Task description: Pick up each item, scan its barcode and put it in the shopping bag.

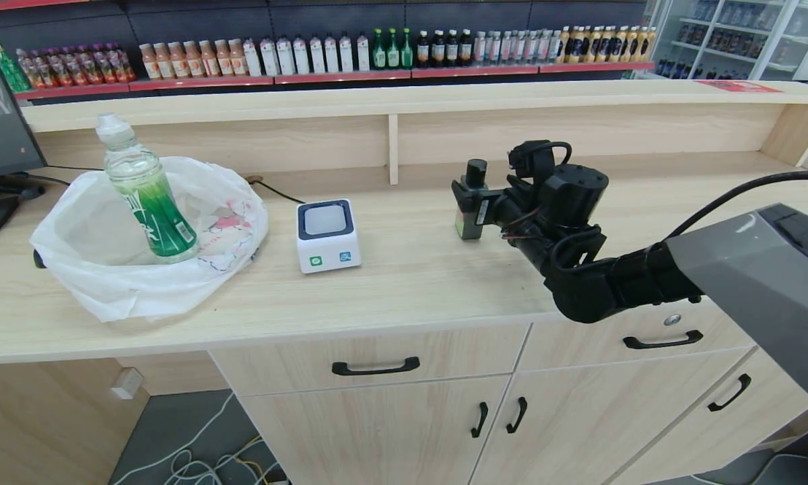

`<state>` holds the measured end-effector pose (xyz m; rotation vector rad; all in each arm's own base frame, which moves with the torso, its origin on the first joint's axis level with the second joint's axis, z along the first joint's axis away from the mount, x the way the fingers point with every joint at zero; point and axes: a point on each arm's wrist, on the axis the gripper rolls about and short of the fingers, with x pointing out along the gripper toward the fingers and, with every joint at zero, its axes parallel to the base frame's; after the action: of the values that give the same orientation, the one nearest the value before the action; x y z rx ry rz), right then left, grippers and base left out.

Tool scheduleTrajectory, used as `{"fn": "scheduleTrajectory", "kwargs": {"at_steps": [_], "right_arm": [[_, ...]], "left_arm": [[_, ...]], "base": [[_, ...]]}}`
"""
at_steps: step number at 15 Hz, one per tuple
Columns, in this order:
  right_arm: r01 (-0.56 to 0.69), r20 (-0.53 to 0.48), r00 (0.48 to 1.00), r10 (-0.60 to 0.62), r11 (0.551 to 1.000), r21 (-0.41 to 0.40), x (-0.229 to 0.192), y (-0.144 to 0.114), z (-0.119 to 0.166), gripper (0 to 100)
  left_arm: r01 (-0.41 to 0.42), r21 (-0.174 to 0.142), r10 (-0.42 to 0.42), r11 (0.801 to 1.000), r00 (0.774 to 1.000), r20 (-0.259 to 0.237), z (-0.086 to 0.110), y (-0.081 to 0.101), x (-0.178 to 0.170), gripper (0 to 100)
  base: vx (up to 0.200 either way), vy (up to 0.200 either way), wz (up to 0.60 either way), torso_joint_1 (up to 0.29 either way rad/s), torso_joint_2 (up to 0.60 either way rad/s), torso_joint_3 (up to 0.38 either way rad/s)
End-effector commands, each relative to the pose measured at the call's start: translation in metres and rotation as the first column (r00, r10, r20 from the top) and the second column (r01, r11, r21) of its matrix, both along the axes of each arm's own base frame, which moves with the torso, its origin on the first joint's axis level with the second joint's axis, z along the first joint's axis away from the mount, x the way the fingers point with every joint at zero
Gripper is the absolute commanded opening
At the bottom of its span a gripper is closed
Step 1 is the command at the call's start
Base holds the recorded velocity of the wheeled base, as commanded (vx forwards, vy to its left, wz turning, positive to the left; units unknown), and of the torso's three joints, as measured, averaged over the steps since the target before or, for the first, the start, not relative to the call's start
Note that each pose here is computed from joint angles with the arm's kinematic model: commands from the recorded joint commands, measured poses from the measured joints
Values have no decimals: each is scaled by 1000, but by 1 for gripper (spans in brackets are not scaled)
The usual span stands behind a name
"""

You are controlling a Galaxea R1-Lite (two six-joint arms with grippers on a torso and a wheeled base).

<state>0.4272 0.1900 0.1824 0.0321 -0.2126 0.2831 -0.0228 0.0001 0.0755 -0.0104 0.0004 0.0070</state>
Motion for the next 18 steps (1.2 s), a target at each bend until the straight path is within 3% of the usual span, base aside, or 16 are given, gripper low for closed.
{"fn": "scheduleTrajectory", "kwargs": {"at_steps": [1,18], "right_arm": [[0,-6,1000,-1,1000,-3,8,3,-9,100],[22,-33,999,-21,999,27,42,2,-27,100]], "left_arm": [[-1,0,1,1000,1000,0,0,0,0,100],[-1,0,1,1000,1000,0,0,0,0,100]], "base": [[0,0,0,0,0,0],[0,0,0,0,0,0]]}}
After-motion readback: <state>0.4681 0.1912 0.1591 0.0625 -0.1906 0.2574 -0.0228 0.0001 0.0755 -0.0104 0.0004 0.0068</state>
